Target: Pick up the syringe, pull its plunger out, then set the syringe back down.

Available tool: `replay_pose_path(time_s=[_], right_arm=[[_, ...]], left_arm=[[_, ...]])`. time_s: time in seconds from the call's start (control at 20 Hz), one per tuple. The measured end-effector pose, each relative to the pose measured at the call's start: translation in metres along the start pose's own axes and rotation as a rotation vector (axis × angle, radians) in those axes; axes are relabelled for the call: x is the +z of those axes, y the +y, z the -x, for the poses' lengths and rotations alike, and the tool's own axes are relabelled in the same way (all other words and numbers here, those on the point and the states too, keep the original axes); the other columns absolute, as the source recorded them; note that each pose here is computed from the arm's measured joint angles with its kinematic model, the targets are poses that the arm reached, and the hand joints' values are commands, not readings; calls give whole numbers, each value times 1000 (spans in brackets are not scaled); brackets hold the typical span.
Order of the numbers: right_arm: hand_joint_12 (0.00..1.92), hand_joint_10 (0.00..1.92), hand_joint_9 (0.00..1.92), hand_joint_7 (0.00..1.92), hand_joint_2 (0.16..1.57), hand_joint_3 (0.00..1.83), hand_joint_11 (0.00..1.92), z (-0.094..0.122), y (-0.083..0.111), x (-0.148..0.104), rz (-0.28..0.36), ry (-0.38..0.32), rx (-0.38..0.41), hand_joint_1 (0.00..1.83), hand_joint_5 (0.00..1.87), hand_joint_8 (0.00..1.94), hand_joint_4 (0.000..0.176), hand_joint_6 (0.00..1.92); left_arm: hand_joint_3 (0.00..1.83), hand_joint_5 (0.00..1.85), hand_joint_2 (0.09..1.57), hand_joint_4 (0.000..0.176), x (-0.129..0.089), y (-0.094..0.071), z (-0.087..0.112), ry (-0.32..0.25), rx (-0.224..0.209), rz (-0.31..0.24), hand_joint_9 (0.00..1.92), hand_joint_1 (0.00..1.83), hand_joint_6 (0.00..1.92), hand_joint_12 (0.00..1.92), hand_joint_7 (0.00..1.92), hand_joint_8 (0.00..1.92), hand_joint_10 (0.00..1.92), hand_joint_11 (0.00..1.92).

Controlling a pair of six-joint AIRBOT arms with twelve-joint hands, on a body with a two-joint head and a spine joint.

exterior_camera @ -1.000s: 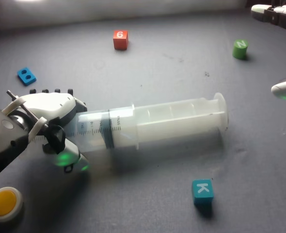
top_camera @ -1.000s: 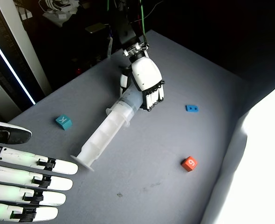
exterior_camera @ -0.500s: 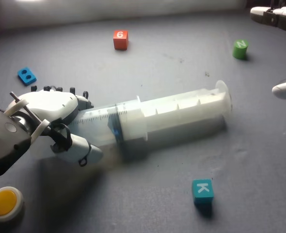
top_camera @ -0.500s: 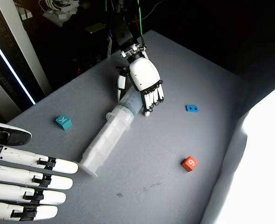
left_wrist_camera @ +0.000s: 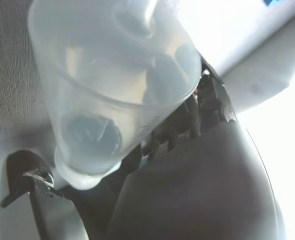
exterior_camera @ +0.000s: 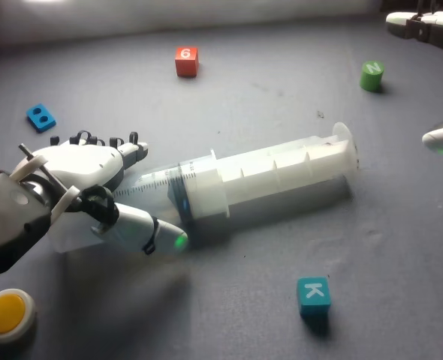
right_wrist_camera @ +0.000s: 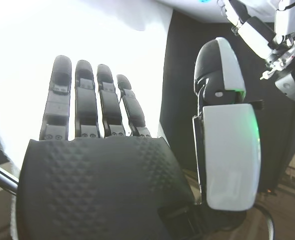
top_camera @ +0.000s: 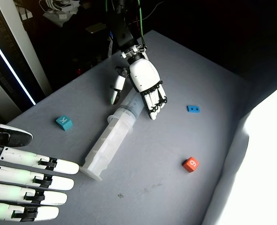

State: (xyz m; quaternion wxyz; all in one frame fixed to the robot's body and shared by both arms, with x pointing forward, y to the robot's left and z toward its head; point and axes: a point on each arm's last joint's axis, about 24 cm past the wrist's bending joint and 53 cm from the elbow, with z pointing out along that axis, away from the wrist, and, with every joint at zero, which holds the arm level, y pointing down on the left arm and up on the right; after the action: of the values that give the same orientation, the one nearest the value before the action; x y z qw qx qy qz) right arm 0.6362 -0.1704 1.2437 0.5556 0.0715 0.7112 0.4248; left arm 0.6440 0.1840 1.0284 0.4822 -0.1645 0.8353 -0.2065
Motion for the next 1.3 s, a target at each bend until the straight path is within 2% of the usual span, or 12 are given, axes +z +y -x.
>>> replay_pose_path(time_s=[0.6, 0.7, 0.75, 0.8, 0.85, 0.9, 0.95, 1.05, 1.1, 1.2, 1.25, 1.3], right_arm=[[516, 7, 181, 170, 1025, 0, 0, -1, 0, 0, 4, 2, -13, 732, 112, 5, 0, 5], [872, 25, 329, 299, 1006, 0, 0, -2, 0, 0, 5, 4, -16, 638, 210, 9, 0, 10], [1055, 35, 404, 367, 1027, 2, 0, -2, 1, 0, 7, 3, -21, 520, 253, 12, 0, 11], [1321, 417, 449, 504, 1024, 1, 91, -2, 1, 0, 9, 4, -23, 503, 422, 162, 0, 35], [1593, 1099, 287, 324, 1039, 3, 120, -2, 1, -1, 8, 5, -24, 464, 486, 858, 0, 203], [1855, 1757, 273, 234, 1021, 0, 259, -2, 1, -1, 10, 4, -25, 547, 266, 1701, 0, 1345], [1908, 1888, 405, 326, 1038, 4, 406, -2, 2, -1, 11, 3, -27, 535, 249, 1893, 0, 1806], [1920, 1920, 562, 493, 1056, 4, 594, -2, 2, 0, 14, 2, -30, 526, 378, 1939, 0, 1916], [1920, 1920, 562, 493, 1056, 4, 594, -2, 2, 0, 14, 3, -30, 526, 378, 1939, 0, 1916], [1921, 1921, 1439, 1391, 1154, 13, 1481, -2, 3, -1, 14, 3, -30, 467, 1302, 1941, 0, 1921], [1921, 1921, 1439, 1391, 1154, 13, 1481, -2, 3, -1, 17, 2, -29, 467, 1302, 1941, 0, 1921], [1921, 1921, 1824, 1766, 1265, 13, 1859, -2, 4, 0, 17, 2, -28, 1078, 1647, 1941, 0, 1921]], left_arm=[[7, 173, 870, 0, -7, -76, 46, -33, 60, -143, 354, 341, 13, 802, 325, 16, 28, 0], [0, 307, 843, 0, -13, -86, 57, -43, 69, -154, 441, 306, 48, 1024, 445, 46, 56, 0], [0, 354, 932, 0, -16, -92, 61, -49, 67, -164, 322, 322, 143, 1250, 424, 276, 538, 0], [0, 99, 1046, 0, -18, -97, 63, -49, 64, -173, 128, 454, 1069, 1780, 164, 1206, 1422, 0], [6, 19, 1118, 0, -19, -101, 63, -44, 62, -182, 76, 556, 1589, 1893, 49, 1676, 1809, 41], [8, 3, 1144, 0, -22, -107, 63, -36, 62, -195, 196, 650, 1855, 1915, 103, 1872, 1899, 216], [2, 240, 1143, 0, -25, -114, 64, -30, 64, -211, 430, 640, 1908, 1920, 363, 1911, 1917, 513], [8, 1028, 1221, 0, -33, -126, 71, -33, 73, -242, 1195, 550, 1920, 1921, 1208, 1921, 1921, 1171], [8, 1028, 1221, 0, -35, -128, 73, -33, 81, -246, 1195, 550, 1920, 1921, 1208, 1921, 1921, 1171], [19, 1314, 1309, 0, -39, -130, 78, -23, 83, -257, 1655, 757, 1921, 1921, 1580, 1921, 1921, 1650], [19, 1314, 1309, 0, -42, -131, 80, -24, 92, -262, 1655, 757, 1921, 1921, 1580, 1921, 1921, 1650], [18, 1315, 1377, 82, -45, -136, 82, -21, 97, -276, 1642, 982, 1921, 1921, 1565, 1921, 1921, 1650]])
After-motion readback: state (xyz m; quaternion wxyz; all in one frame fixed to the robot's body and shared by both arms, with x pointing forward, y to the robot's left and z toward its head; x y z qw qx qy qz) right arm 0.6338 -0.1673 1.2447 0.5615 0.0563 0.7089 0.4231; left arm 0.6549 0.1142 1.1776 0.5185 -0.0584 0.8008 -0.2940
